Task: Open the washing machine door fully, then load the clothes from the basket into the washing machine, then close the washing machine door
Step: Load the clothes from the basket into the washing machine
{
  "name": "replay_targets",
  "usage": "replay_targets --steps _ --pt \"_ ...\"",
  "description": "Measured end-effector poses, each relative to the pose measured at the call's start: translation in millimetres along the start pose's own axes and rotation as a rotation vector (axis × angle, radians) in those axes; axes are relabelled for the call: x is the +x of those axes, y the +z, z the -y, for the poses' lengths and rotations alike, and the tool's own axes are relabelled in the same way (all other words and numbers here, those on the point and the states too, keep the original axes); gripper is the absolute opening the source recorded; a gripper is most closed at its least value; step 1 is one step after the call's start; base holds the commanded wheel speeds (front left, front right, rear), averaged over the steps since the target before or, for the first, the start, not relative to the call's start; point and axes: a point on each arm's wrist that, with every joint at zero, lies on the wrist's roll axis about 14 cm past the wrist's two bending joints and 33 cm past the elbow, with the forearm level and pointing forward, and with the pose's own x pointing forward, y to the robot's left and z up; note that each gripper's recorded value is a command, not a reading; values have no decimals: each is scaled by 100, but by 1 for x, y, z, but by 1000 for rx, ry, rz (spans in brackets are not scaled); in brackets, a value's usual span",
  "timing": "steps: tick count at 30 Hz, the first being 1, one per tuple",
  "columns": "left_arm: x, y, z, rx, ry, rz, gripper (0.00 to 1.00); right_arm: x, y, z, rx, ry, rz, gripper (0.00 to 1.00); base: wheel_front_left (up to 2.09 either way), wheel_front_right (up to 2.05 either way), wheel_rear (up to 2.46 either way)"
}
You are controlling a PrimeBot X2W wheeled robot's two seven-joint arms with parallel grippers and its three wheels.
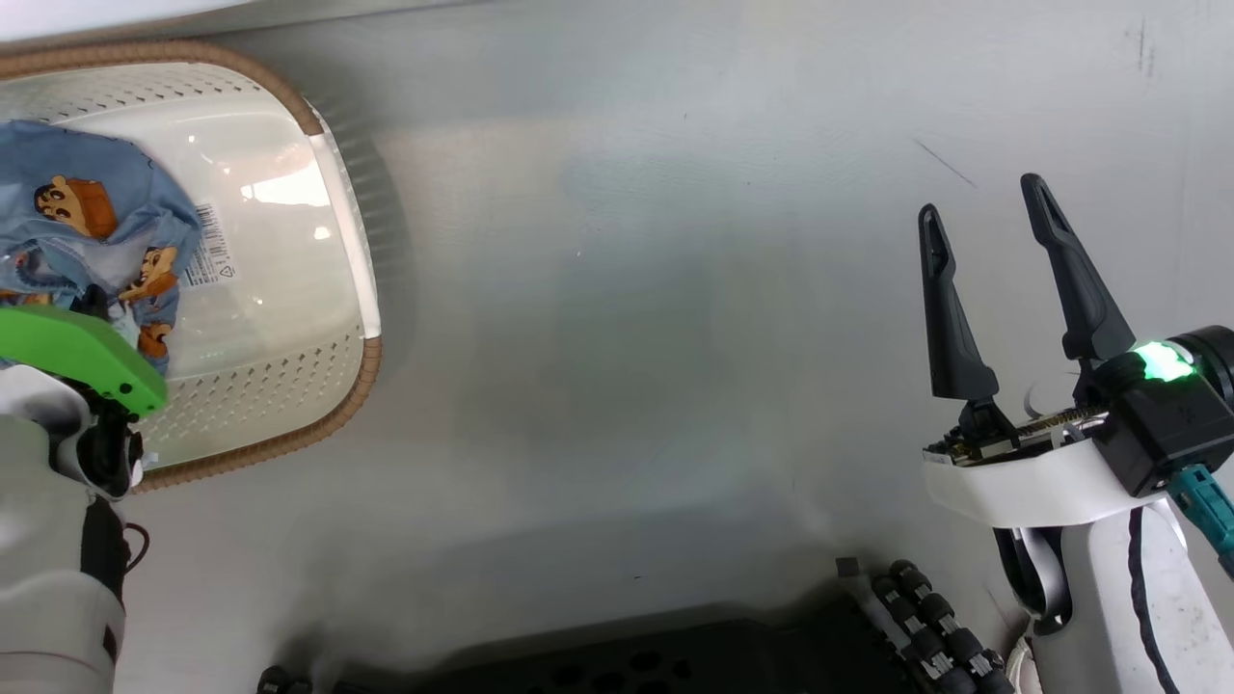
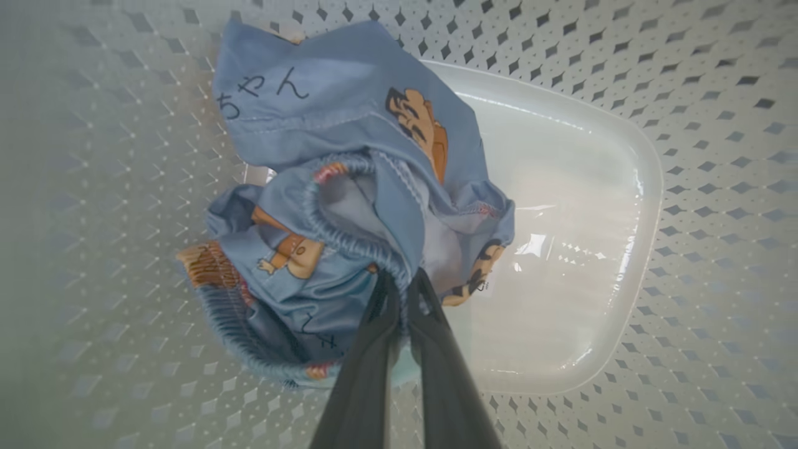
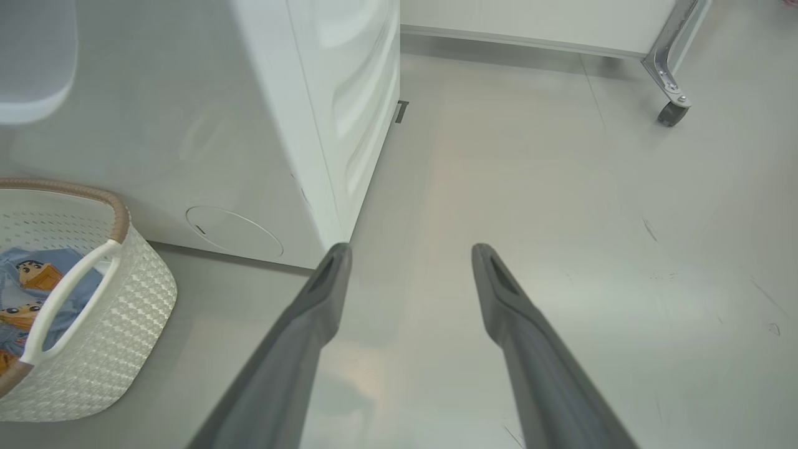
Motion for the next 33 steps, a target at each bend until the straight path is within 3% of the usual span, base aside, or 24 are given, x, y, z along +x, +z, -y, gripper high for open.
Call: replay_targets --steps 13,33 --pt "-46 28 29 -18 -65 226 0 8 46 -12 -3 39 125 100 0 0 0" --pt "-157 65 50 -11 -175 509 0 -21 126 -34 18 94 307 100 0 0 0"
